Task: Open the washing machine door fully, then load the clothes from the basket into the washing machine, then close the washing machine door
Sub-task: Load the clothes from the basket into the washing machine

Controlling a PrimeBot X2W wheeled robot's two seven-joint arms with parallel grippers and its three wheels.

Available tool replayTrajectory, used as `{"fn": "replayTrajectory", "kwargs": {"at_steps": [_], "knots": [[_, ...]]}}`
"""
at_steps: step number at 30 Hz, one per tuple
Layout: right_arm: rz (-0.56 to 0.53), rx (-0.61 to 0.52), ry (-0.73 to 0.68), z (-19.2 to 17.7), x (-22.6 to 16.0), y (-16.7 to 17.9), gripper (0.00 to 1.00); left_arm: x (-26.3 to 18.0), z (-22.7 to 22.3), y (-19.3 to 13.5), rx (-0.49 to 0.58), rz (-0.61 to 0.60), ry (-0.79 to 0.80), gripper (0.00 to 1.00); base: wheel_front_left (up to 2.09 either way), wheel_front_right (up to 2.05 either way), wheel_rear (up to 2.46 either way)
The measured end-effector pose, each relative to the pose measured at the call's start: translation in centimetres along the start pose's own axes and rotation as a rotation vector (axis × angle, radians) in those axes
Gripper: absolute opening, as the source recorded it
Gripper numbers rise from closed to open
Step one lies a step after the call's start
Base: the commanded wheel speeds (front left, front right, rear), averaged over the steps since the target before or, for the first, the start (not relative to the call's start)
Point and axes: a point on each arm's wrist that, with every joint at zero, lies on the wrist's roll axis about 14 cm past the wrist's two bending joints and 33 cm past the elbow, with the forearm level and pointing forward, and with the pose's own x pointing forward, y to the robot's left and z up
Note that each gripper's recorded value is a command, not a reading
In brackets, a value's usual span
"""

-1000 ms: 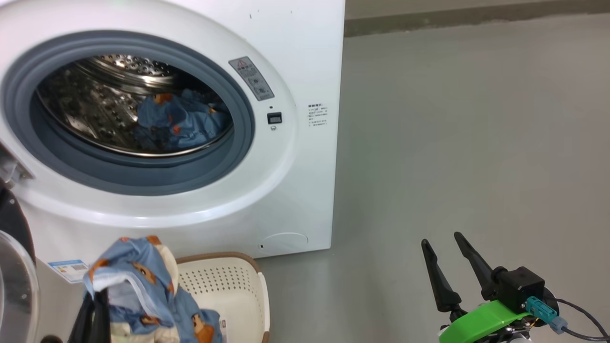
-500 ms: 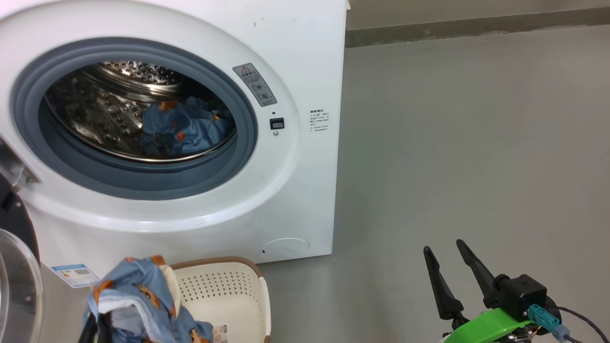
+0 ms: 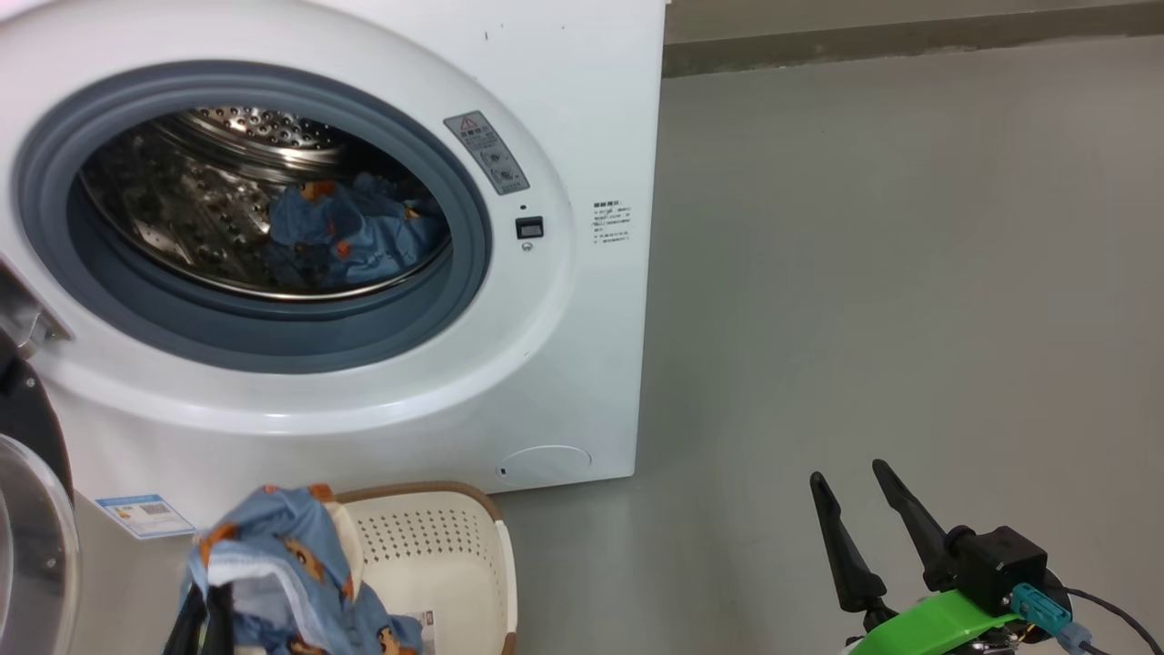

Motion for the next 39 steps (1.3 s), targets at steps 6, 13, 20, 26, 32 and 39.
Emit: {"fn": "replayTrajectory", "kwargs": {"at_steps": [6,13,20,26,32,39], "knots": [[-0.005,0.003,0.02,-0.7,0.1,-0.2,1.0,2.4,1.4,-0.7,-0.006,-0.033,-0.05,0.0,0.0,0.0,0.0],[-0.007,0.008,0.056,-1.9,0.4,-0.3,1.0,7.0,4.0,-1.5,0.014,-0.078,-0.135,0.0,0.0,0.0,0.0],[-0.015,0.011,0.056,-2.2,2.0,-0.8,1.0,12.8,6.7,-1.1,0.032,-0.084,-0.214,0.0,0.0,0.0,0.0],[-0.036,0.026,0.092,-3.8,2.9,-1.7,1.0,17.8,6.6,-0.9,-0.018,-0.085,-0.219,0.0,0.0,0.0,0.0],[-0.046,0.025,0.109,-5.0,4.6,-2.5,1.0,22.5,4.3,-0.1,-0.042,-0.071,-0.166,0.0,0.0,0.0,0.0],[-0.058,0.035,0.152,-7.4,6.0,-3.3,1.0,27.2,0.6,-0.3,-0.078,-0.082,-0.097,0.0,0.0,0.0,0.0]]}}
